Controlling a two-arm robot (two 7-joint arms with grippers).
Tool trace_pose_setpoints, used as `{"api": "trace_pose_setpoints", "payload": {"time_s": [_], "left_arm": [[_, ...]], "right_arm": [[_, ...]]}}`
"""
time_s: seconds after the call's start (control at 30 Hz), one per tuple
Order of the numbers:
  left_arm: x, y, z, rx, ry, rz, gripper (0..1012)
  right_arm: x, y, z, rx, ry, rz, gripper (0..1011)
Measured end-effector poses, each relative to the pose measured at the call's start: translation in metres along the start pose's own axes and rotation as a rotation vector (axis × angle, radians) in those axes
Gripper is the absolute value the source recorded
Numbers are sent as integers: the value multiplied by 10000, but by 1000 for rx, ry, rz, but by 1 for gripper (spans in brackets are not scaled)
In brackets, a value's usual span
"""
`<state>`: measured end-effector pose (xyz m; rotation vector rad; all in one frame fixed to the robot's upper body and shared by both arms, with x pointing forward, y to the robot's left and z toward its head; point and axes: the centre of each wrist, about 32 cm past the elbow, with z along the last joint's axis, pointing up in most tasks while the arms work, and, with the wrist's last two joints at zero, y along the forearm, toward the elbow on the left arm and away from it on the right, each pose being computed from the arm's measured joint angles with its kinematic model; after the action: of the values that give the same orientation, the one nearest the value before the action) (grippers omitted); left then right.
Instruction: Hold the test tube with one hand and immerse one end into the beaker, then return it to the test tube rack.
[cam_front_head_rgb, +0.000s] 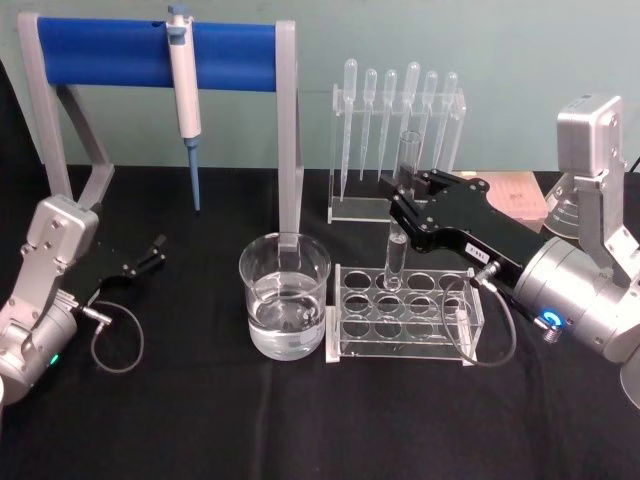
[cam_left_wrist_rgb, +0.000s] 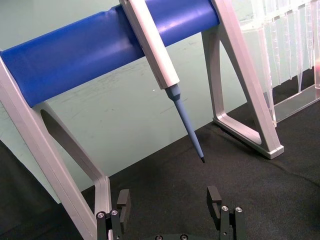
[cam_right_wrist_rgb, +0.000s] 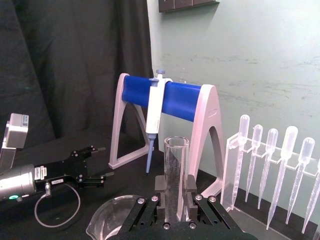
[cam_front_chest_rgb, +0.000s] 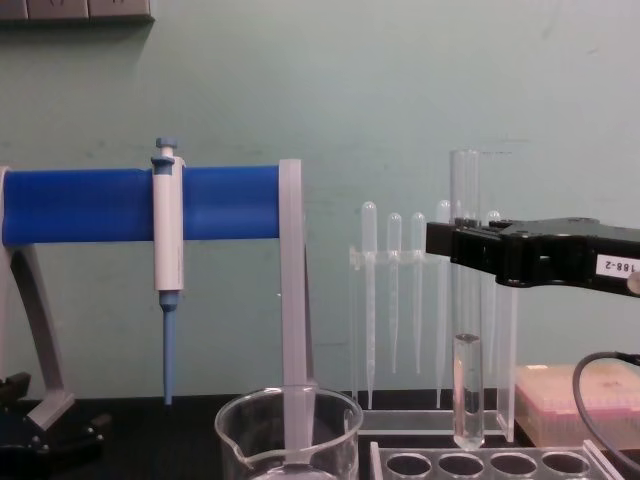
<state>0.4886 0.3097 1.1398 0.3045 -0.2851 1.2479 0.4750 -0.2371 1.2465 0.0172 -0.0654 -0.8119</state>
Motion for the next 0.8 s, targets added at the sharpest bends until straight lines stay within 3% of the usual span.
{"api": "trace_pose_setpoints", "payload": {"time_s": [0.8], "left_arm": [[0, 0, 0, 0, 0, 0, 1000]], "right_arm": [[1, 1, 7, 0, -3, 5, 227]]}}
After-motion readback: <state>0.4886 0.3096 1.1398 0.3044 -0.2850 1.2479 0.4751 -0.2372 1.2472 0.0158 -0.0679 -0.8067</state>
